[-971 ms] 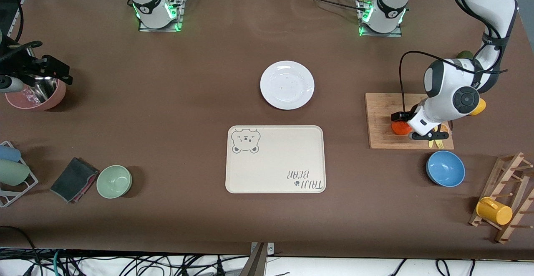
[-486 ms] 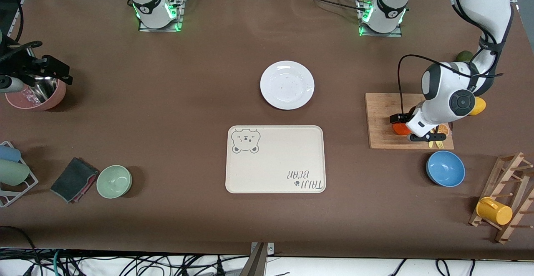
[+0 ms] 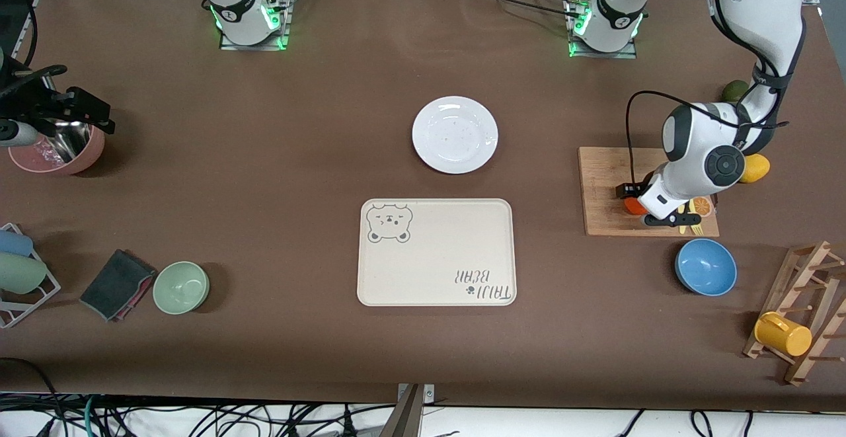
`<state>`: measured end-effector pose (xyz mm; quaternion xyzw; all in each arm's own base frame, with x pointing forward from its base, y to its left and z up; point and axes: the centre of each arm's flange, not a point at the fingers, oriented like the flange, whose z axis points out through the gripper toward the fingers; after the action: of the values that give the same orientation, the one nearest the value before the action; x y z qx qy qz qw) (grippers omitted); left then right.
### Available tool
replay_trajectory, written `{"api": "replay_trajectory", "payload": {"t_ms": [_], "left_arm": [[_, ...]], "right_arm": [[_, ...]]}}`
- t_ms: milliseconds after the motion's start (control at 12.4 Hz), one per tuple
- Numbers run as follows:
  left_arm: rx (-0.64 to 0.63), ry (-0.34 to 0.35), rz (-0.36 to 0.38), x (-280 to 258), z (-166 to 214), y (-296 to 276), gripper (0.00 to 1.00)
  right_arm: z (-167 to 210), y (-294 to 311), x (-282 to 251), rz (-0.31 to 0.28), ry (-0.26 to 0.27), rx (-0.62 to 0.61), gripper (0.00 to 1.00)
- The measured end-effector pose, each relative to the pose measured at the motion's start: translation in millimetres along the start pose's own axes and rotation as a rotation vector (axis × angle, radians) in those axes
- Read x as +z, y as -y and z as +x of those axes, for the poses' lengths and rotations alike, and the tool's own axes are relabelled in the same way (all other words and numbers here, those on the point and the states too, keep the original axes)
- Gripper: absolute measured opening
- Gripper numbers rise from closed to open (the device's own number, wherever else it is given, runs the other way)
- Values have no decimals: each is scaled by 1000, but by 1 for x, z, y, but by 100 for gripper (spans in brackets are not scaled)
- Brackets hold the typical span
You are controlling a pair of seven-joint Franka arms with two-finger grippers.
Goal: Place orange and plate with both arms
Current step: 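Close the left gripper on the orange and lift it, then carry the orange with the left gripper and lower it onto the plate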
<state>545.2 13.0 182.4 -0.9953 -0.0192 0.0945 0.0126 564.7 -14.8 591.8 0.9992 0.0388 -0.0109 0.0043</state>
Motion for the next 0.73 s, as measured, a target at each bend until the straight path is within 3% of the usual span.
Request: {"api": "replay_trajectory", "payload": {"t_ms": [405, 729], "left_arm": [[-33, -24, -13, -31, 7, -32, 68], [-206, -48, -73, -73, -24, -180, 68]], "right_arm": [[0, 0, 0, 0, 0, 0, 100], [0, 1, 0, 0, 0, -2, 100]]}}
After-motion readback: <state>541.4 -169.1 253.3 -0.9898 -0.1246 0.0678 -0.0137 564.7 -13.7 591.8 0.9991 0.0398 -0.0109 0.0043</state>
